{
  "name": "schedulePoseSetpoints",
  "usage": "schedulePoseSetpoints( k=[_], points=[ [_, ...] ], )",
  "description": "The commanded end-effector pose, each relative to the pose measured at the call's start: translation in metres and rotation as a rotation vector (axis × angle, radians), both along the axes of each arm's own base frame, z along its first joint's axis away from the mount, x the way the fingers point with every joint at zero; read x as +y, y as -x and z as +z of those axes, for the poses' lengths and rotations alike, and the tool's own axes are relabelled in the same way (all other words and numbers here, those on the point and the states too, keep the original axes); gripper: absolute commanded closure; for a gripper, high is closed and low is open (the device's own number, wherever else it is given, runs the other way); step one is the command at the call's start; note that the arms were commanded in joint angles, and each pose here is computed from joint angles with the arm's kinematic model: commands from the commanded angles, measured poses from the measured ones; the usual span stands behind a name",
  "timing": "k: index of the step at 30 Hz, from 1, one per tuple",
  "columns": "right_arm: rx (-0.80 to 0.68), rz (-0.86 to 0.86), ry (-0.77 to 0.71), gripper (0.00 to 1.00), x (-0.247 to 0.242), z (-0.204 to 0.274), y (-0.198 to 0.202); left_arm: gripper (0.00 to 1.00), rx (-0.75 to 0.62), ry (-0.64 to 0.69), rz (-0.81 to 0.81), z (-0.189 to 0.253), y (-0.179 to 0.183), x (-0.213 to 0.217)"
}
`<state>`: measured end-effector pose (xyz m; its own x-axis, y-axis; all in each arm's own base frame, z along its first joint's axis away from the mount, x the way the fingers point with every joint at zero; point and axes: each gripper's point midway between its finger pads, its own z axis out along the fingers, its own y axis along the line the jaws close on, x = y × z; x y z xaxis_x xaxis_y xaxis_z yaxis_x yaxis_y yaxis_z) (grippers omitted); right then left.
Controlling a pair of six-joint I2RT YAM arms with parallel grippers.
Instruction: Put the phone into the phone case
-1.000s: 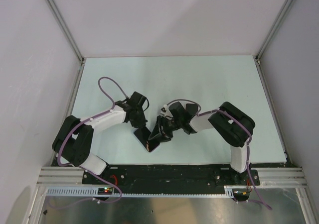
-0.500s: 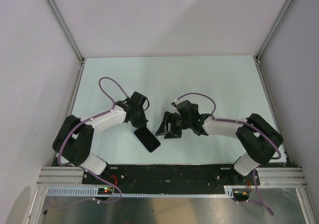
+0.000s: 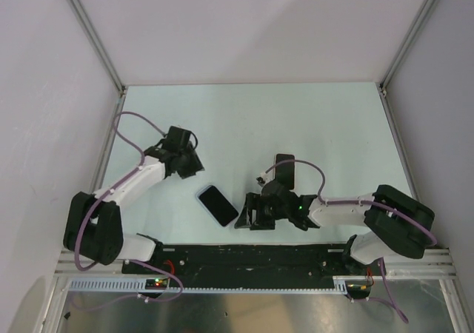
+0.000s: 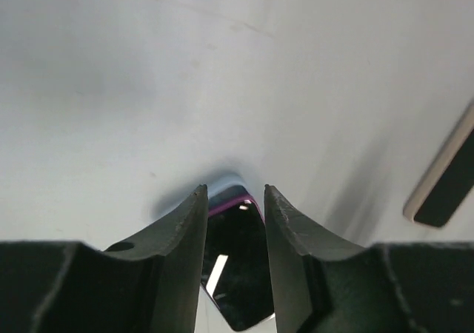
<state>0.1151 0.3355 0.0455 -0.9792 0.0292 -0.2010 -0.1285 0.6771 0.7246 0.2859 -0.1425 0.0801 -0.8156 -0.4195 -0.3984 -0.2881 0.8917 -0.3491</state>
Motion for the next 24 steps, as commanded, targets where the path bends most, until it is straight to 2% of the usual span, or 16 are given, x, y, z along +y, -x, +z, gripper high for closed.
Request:
schedulePoseSetpoints(
  k=[1, 11, 24],
  points=[
    [-0.093, -0.070, -0.093, 0.26, 0.026, 0.015, -0.012, 0.61, 0.006, -0.060, 0.067, -0.010, -0.006, 0.035],
    [-0.096, -0.148, -0.132, 0.23, 0.040, -0.002, -0.019, 0.78, 0.158, -0.091, 0.077, -0.064, 0.017, 0.043],
    [-0.085, -0.209, -0.170, 0.23, 0.043, -0.007, -0.043, 0.90, 0.190, -0.046, 0.040, -0.078, 0.048, 0.020]
  ],
)
